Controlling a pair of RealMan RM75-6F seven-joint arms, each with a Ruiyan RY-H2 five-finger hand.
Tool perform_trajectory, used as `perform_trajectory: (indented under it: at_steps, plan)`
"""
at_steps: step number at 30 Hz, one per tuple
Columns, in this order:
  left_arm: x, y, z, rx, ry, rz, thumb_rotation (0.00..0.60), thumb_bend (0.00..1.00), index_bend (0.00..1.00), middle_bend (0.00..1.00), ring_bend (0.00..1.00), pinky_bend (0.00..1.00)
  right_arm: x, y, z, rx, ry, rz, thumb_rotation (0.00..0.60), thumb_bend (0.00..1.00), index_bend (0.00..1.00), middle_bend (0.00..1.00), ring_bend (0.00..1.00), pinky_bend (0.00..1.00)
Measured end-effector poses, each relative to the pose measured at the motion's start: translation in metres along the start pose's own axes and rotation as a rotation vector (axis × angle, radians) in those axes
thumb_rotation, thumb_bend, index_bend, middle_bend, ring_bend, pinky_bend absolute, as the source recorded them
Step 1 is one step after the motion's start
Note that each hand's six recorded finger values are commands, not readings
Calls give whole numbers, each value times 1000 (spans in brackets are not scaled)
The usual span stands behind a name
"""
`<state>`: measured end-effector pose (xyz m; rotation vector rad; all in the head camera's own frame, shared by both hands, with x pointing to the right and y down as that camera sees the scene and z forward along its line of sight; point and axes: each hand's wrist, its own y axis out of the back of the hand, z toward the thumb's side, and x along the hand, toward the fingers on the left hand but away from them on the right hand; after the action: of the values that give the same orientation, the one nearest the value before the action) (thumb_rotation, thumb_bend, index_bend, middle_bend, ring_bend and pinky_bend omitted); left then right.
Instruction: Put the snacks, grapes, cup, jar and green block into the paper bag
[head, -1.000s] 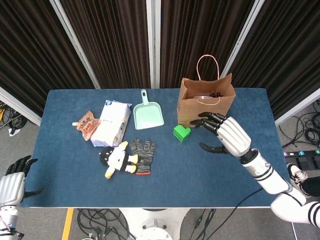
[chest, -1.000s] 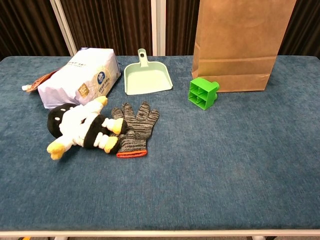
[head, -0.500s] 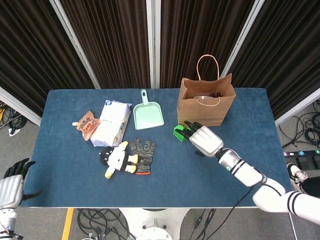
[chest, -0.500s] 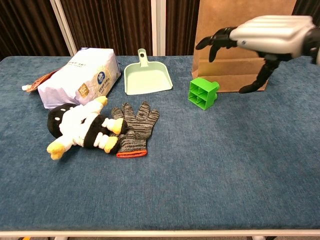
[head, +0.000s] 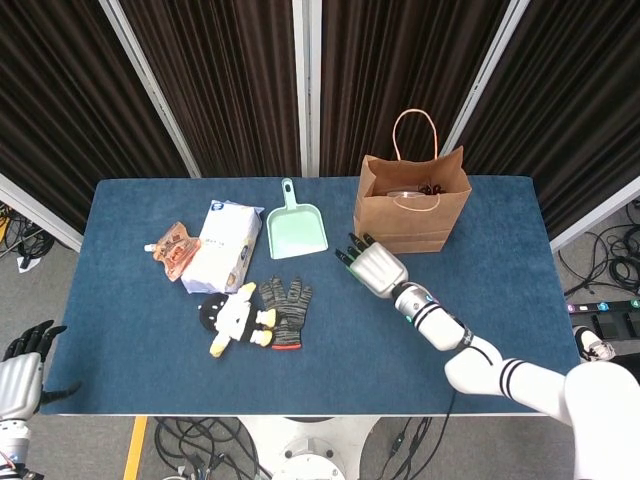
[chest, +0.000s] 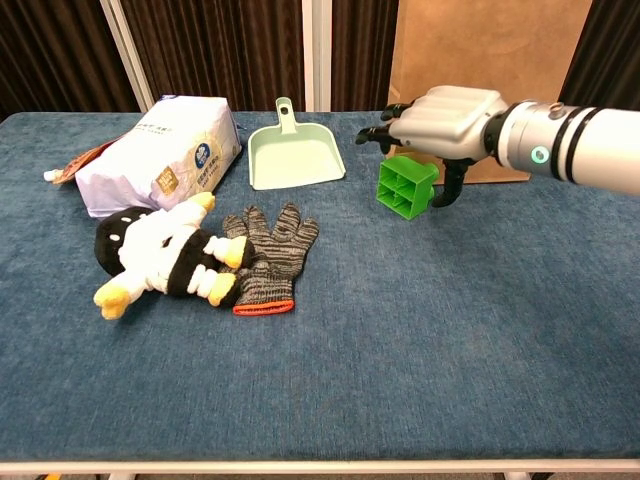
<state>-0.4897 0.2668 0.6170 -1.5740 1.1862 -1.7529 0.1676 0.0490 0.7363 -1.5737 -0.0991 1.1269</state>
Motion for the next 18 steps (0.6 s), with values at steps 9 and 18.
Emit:
perform_trajectory:
  at_steps: [9,18]
  plan:
    - [-2,-2,-3,-3,6,-2,600,50,246,203,121,153,-15,-18,7,65,-13,8,600,89,151,286,85,224]
    - [0,-2,-1,-5,-1,0,600,50,246,202,121,153,-13,-21,9,10,-19,-28,600,166,517,474,367,609]
